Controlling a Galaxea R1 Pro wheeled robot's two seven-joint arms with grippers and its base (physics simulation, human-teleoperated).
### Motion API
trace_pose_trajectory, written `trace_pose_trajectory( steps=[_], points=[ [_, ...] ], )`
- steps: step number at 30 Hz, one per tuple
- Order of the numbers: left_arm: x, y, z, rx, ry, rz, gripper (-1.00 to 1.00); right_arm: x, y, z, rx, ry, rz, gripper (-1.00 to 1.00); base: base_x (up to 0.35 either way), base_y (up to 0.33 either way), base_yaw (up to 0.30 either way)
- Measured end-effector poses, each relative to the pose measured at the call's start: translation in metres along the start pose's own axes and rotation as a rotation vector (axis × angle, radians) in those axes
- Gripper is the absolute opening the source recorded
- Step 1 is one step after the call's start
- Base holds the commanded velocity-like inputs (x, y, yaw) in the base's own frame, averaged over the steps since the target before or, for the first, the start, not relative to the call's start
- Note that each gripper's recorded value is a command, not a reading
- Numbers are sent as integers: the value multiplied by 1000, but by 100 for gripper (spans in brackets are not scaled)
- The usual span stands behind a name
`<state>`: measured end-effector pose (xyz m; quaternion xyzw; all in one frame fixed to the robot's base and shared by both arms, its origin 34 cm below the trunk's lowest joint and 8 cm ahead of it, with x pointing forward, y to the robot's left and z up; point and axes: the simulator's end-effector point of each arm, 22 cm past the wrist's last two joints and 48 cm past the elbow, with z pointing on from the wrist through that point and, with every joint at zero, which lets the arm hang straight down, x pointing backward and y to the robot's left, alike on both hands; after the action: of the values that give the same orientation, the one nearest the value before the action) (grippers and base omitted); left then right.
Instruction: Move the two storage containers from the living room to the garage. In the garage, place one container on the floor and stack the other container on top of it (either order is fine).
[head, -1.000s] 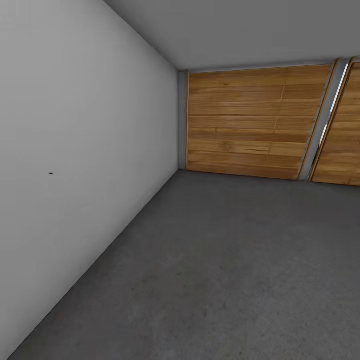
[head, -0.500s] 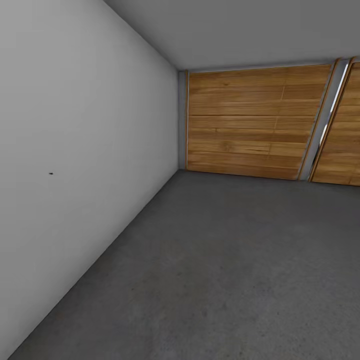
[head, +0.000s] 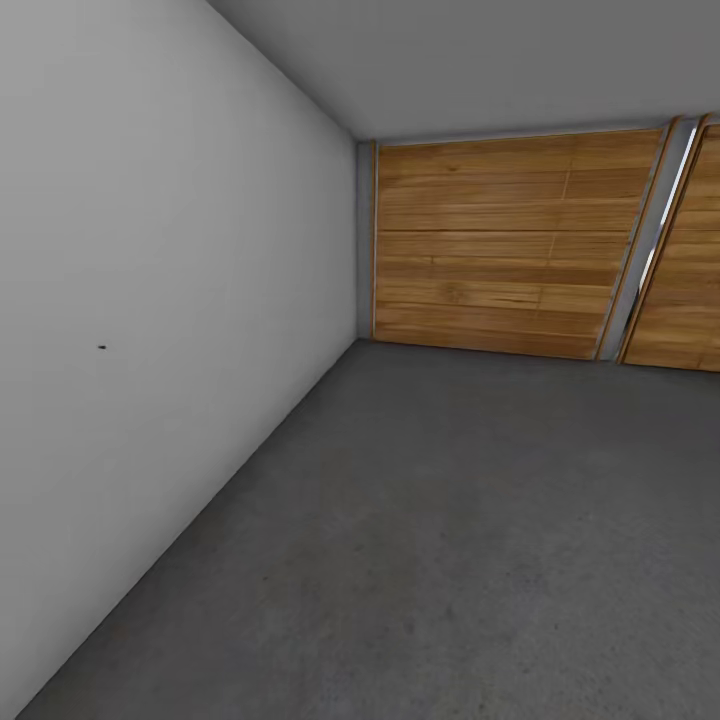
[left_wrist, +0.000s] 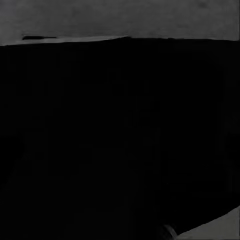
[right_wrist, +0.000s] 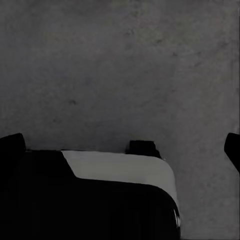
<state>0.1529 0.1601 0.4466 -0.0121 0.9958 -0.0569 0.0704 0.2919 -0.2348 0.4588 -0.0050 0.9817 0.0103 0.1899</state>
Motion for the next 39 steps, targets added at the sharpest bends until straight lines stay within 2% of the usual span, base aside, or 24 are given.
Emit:
trace_pose_trajectory(
  steps=[1,3,5,7,12,15,18,21,24,28,39],
  points=[
    [-9,1,1,-1,-22,1,100,-10,-4,1,4,-19,-2,100,0,0,0],
    [-50,2,1,-4,-110,3,100,-45,-16,3,17,-89,-9,100,0,0,0],
    [-78,3,0,-5,-162,5,100,-70,-20,3,21,-134,-13,100,0,0,0],
    [-104,4,-2,-9,-182,5,100,-96,-22,3,23,-171,-16,100,0,0,0],
    [-151,5,-11,-13,-184,7,100,-131,-25,5,25,-184,-19,100,0,0,0],
    [-191,5,-22,-14,-235,10,100,-169,-37,9,40,-171,-23,100,0,0,0],
    [-216,8,-27,-19,-266,15,100,-184,-55,9,64,-165,-30,100,0,0,0],
    [-225,23,-28,-39,-282,19,100,-188,-66,8,82,-169,-29,100,0,0,0],
    [-227,41,-29,-59,-293,21,100,-194,-69,7,89,-203,-30,100,0,0,0],
    [-215,52,-24,-71,-304,10,100,-190,-70,7,90,-228,-34,100,0,0,0],
    [-201,50,-19,-72,-322,-4,100,-181,-70,9,89,-224,-36,100,0,0,43]
  ],
)
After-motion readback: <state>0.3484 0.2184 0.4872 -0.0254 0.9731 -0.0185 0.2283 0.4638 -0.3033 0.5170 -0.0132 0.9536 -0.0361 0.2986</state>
